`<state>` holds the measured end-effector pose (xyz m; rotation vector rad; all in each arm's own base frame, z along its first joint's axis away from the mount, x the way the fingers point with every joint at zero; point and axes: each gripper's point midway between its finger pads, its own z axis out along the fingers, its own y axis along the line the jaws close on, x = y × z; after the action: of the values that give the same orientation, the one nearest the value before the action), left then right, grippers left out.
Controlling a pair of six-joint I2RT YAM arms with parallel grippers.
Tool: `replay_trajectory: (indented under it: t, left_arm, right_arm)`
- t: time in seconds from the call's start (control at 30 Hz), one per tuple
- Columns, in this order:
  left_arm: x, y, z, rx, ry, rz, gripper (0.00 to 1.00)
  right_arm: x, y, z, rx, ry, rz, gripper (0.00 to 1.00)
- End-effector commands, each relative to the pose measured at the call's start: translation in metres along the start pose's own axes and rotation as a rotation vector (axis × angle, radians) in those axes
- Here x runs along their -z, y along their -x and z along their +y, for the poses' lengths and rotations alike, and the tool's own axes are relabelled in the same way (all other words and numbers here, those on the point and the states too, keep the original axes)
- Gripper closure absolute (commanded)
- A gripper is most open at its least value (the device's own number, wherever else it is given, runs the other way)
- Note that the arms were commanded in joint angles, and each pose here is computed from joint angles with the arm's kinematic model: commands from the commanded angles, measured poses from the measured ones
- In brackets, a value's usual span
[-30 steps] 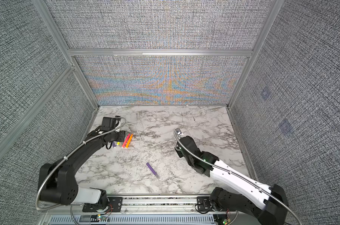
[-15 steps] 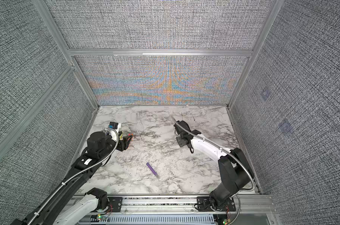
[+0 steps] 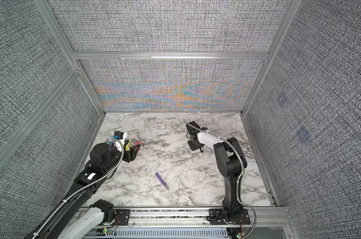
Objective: Remove pen caps from pens
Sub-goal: Place the pen cap at the center of the table, then pick up the pen from the bottom-center of the table.
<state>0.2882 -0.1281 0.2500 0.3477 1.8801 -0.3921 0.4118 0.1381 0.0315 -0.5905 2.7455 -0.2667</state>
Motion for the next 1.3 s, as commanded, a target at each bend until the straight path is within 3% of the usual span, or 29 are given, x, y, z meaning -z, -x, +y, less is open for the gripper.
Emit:
replay_trajectory:
  t: [0.0,0.4,0.5,0.8,1.0,1.1,1.27]
  left_arm:
    - [0.000,0.014,-0.001,-0.010,-0.005,-0.051,0.27]
    - [-0.001,0.012,0.000,-0.011,0.000,-0.046,0.26]
    - [-0.001,0.012,0.000,-0.014,0.001,-0.043,0.26]
    - [0.000,0.013,0.000,-0.019,0.002,-0.049,0.26]
    - [0.003,0.016,0.002,-0.024,0.018,-0.065,0.25]
    - [0.006,0.018,0.003,-0.023,0.024,-0.077,0.25]
    - [0.010,0.020,0.003,-0.018,0.022,-0.098,0.24]
  right_arm:
    - [0.003,-0.001,-0.001,0.012,-0.002,0.005,0.97]
    - [0.002,-0.002,0.002,0.015,0.014,0.002,0.79]
    - [0.003,-0.002,0.003,0.019,0.022,0.003,0.71]
    - [0.037,0.006,0.006,0.002,0.070,-0.082,0.60]
    - [0.120,0.009,0.086,0.121,0.361,-0.307,0.57]
    - [0.135,-0.017,0.128,0.177,0.379,-0.337,0.57]
    - [0.151,-0.061,0.181,0.097,0.473,-0.465,0.57]
